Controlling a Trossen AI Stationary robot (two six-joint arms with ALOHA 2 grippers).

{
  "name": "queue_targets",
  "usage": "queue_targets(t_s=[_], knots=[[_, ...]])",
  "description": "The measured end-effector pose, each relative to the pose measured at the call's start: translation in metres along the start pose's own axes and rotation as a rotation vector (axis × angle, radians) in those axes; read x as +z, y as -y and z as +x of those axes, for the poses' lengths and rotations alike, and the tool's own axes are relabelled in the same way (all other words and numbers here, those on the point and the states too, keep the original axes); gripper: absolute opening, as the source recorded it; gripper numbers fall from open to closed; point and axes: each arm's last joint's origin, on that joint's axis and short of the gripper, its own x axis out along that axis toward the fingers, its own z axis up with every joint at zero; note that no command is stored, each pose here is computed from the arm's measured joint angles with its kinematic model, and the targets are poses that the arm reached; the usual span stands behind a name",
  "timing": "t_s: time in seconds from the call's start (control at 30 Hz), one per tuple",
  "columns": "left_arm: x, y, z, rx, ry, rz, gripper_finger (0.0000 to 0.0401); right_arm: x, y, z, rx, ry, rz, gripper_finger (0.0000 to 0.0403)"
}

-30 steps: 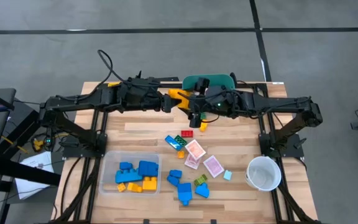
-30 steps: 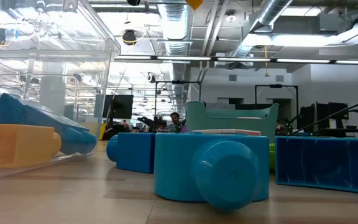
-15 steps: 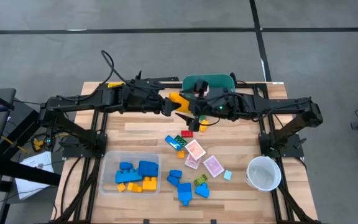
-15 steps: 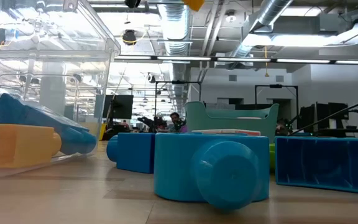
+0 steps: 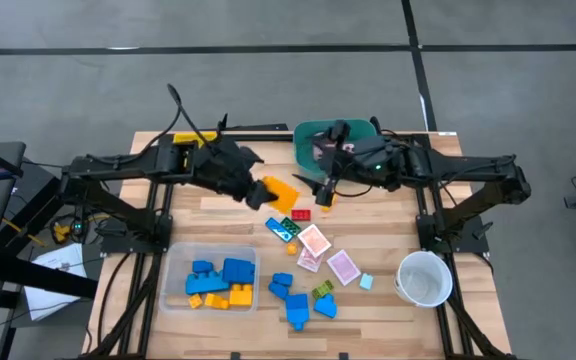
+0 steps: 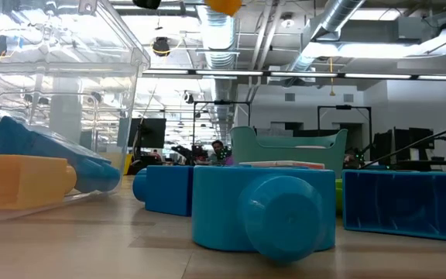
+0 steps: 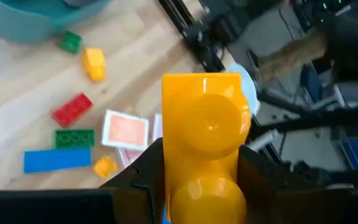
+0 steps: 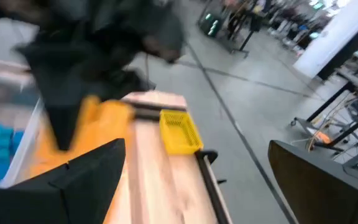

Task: Pick & Place Toys
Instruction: Put the yellow game pieces into the transparent bin

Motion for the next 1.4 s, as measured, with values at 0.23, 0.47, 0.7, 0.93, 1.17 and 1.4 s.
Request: queue_targets(t_s=[0.23,0.47,0.7,0.93,1.17,1.4], knots=[[-0.029,0.002,-0.015,0.047,-0.168,0.049,0.0126,0.002,0.013,-0.015,-0.027,0.011,0.073,0.0386],[-0.059,0.011,-0.031,0.058,-0.278,0.047,0.0126,-0.006,0.023,-0.015,-0.046,-0.056,0.132,0.0386],[-0.095,0.013,-0.048,0.159,-0.435,0.029,0.0126,-0.017,0.023,-0.011,-0.037,-0.149,0.166,0.0386],[-0.124,0.008,-0.063,0.304,-0.553,0.025,0.0126,-0.017,0.023,-0.011,-0.040,-0.152,0.193,0.0386],[-0.156,-0.002,-0.061,0.425,-0.603,-0.025,0.0126,-0.018,0.023,-0.011,-0.043,-0.159,0.217,0.0386],[-0.190,-0.022,-0.051,0.594,-0.585,-0.145,0.0126,-0.019,0.023,-0.011,-0.045,-0.165,0.239,0.0386]])
